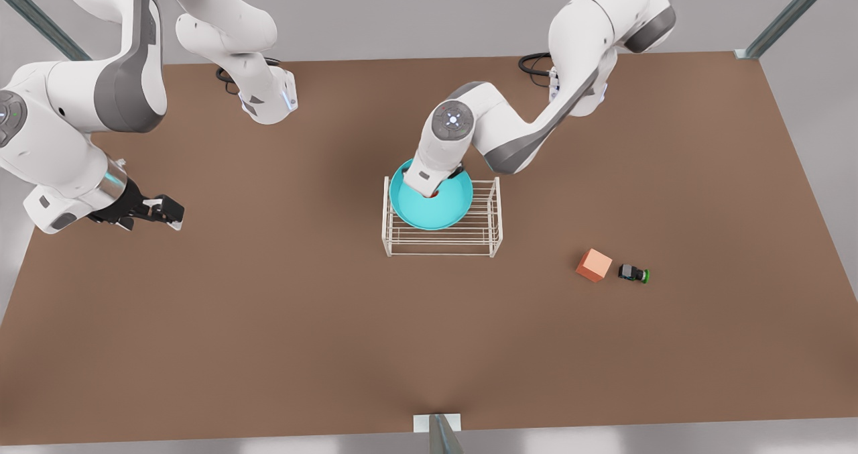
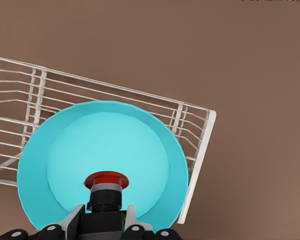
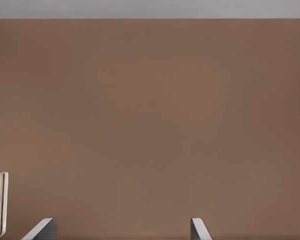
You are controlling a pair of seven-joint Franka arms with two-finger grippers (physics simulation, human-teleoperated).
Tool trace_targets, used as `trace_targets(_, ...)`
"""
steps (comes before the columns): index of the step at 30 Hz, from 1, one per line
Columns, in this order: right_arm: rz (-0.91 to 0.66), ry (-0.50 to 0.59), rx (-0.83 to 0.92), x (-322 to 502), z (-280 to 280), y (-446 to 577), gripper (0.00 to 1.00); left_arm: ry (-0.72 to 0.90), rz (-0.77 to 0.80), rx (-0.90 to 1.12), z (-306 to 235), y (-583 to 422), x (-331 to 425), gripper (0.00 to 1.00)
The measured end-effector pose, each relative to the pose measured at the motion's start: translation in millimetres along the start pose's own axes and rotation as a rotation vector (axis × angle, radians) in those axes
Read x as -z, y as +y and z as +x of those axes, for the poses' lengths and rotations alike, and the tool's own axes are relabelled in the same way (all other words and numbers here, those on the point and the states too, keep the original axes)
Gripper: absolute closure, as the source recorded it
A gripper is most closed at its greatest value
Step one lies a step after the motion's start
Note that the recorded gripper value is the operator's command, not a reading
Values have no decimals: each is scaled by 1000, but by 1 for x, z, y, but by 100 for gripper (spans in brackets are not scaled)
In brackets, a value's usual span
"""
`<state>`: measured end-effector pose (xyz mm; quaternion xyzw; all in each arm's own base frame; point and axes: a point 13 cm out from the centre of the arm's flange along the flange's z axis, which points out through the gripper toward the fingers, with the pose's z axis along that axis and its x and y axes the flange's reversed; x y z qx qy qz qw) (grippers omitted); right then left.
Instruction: Place the plate on the shelf with right arm and place the red button switch in the plate with left arm
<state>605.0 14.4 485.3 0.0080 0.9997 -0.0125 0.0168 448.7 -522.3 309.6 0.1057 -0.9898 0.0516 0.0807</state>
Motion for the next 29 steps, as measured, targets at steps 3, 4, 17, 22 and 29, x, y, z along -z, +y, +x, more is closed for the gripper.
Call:
trace_targets(3,0,-1,-5,0,0,0,0,-24,16,54,-10,-5,-2,55)
trace_targets(4,-1,-1,-6,0,-1,0,0,-32,20,70,-12,-6,-2,55)
trace_targets(17,-2,-13,-24,1,-4,-3,0,-107,42,350,-111,65,75,0)
trace_targets(22,-12,5,-28,-15,-8,-2,0,-101,-19,601,-238,277,137,0)
trace_targets(29,-39,41,-41,-18,-1,-5,0,-58,-87,500,-249,345,141,0)
